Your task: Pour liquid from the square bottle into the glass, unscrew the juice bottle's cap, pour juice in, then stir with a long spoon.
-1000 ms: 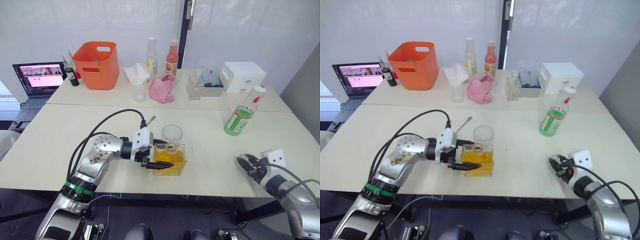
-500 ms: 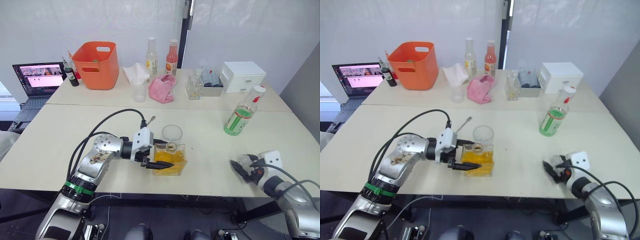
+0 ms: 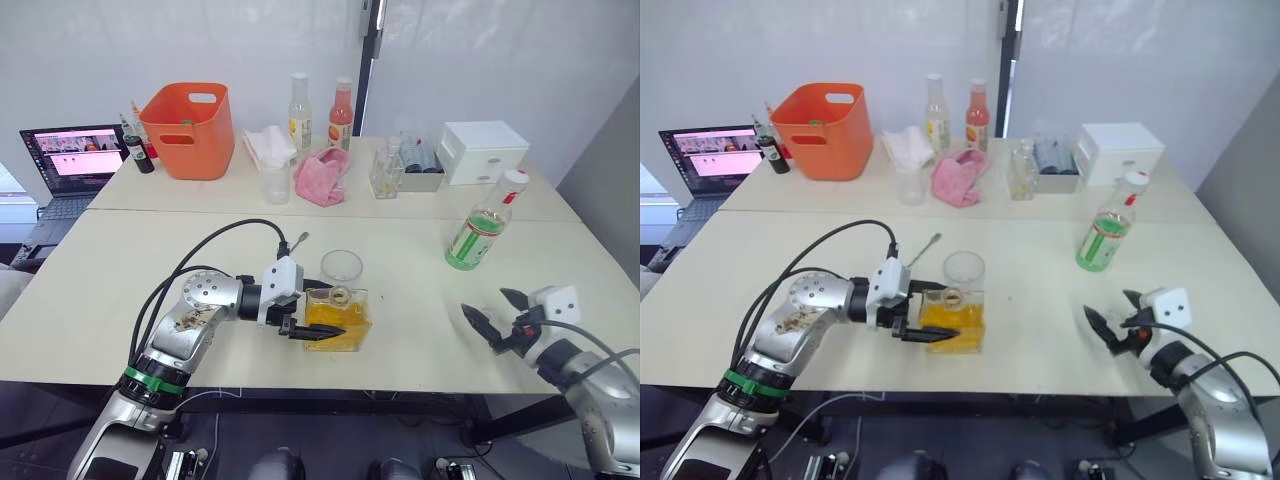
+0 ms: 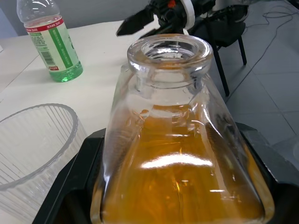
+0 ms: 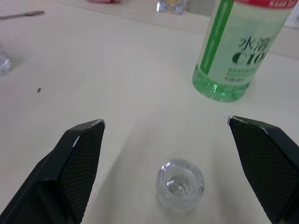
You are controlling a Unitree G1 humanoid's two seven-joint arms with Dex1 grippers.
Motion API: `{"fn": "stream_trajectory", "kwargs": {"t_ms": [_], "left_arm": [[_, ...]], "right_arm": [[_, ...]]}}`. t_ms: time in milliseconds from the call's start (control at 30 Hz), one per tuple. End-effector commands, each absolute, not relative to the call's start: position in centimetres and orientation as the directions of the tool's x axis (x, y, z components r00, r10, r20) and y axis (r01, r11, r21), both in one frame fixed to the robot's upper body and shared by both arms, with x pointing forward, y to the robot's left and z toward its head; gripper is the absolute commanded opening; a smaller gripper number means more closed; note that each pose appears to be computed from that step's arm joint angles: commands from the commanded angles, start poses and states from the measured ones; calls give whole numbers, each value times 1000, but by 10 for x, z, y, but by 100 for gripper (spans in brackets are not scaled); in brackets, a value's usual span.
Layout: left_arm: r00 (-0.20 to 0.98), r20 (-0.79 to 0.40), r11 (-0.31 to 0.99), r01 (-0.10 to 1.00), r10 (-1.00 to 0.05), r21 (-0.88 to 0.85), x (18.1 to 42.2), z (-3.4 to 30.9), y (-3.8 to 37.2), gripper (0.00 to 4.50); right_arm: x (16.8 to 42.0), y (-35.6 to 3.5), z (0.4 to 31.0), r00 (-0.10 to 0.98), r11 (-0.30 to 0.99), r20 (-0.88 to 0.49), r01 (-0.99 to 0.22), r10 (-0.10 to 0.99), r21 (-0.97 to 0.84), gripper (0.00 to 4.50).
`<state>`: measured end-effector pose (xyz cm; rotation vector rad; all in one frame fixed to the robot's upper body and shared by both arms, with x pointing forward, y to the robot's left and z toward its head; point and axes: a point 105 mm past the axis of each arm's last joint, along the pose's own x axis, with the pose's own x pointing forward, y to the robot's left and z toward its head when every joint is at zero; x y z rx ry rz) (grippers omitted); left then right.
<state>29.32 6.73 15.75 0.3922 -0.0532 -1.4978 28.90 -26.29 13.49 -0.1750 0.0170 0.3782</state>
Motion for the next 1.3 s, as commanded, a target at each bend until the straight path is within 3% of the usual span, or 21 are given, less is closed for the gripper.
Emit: {"fn": "stream_trajectory", "kwargs": {"t_ms": [33,233,467,933,1133,1300], "left_arm": [[74,-203,13,957,-976,289,285,161,72,280],[98,-187,38,953,-977,300,280,168,81,280],[158,-197,93,948,-968,304,272,174,102,280],[342,-205,268,910,-917,318,264,193,149,280],[427,-231,325,868,-874,375,277,206,173,280],[497,-172,376,804,-851,460,304,225,178,280]], "right_arm": [[281,-242,168,874,858,17,-472,486,-204,447],[279,-190,184,714,697,-17,-689,700,-198,447],[289,-158,188,616,598,-61,-780,785,-187,447],[291,-141,193,505,490,-74,-858,860,-156,447],[290,-140,195,492,479,-71,-866,868,-145,447],[295,-139,199,506,497,-41,-857,862,-134,447]]}}
